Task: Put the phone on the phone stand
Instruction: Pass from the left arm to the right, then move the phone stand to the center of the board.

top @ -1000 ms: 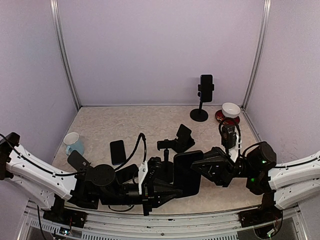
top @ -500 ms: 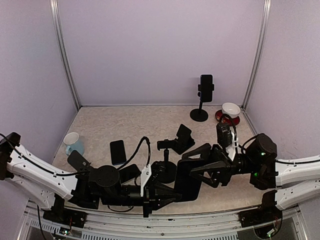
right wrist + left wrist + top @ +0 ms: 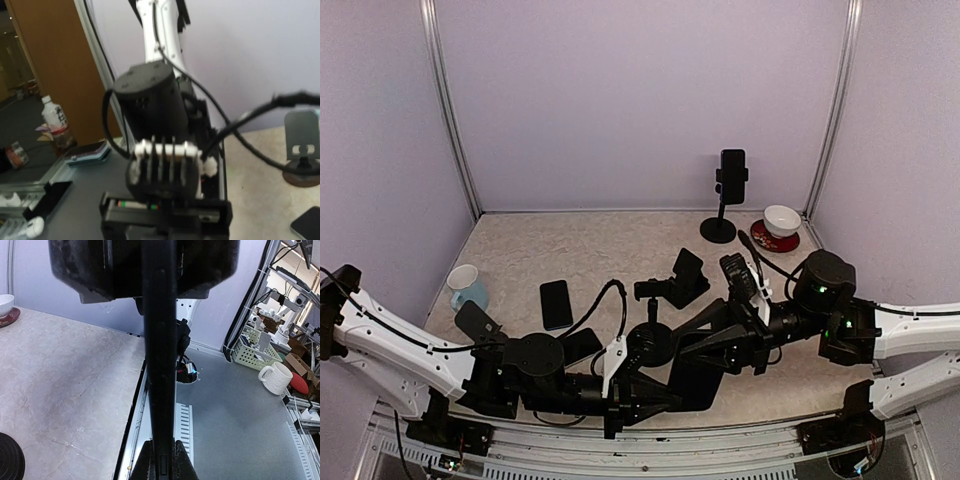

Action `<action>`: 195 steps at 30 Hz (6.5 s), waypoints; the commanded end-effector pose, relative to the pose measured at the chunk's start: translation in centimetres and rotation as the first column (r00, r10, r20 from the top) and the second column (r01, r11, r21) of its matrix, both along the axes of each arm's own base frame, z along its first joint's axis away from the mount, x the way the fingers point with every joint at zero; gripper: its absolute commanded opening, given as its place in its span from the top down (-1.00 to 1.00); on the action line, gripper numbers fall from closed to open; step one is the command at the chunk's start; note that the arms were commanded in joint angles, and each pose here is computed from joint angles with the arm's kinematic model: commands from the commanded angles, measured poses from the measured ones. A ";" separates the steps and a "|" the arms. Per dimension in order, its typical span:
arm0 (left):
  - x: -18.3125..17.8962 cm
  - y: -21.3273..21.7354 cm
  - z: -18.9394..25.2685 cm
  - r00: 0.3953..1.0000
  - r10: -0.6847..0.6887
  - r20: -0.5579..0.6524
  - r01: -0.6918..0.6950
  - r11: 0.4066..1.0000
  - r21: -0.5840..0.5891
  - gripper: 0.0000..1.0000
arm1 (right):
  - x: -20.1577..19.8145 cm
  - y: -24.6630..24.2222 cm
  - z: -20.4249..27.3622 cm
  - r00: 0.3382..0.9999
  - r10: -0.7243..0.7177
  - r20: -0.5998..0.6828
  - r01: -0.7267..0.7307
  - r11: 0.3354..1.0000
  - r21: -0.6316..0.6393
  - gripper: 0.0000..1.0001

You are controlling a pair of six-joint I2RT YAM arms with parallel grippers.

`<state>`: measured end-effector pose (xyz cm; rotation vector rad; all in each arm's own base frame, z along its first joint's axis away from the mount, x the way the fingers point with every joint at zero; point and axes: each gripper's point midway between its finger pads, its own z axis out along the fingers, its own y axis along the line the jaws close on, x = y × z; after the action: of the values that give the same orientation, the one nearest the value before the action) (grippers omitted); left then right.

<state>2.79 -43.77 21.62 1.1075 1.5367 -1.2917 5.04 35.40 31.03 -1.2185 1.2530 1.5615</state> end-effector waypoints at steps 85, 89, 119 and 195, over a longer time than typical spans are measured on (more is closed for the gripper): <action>19.3 4.8 2.2 0.978 0.187 -0.095 -0.187 0.982 0.012 0.13 | 5.7 -5.6 0.4 0.928 -0.363 0.078 0.368 0.928 -0.055 1.00; 19.4 5.0 1.7 0.976 0.192 -0.106 -0.190 0.981 0.024 -0.02 | 5.8 -5.5 0.4 0.928 -0.364 0.083 0.369 0.928 -0.055 1.00; 19.4 5.8 0.1 0.972 0.186 -0.141 -0.181 0.982 0.046 0.19 | 6.3 -4.8 -0.9 0.928 -0.363 0.086 0.369 0.925 -0.085 1.00; 19.1 5.1 1.4 0.987 0.097 -0.129 -0.100 0.995 -0.016 0.29 | 6.2 -4.1 -1.9 0.940 -0.335 0.070 0.341 0.932 -0.121 1.00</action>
<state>21.52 -38.54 22.01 0.9370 1.6898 -1.3195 11.11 31.24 27.29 -1.0703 1.5409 1.1878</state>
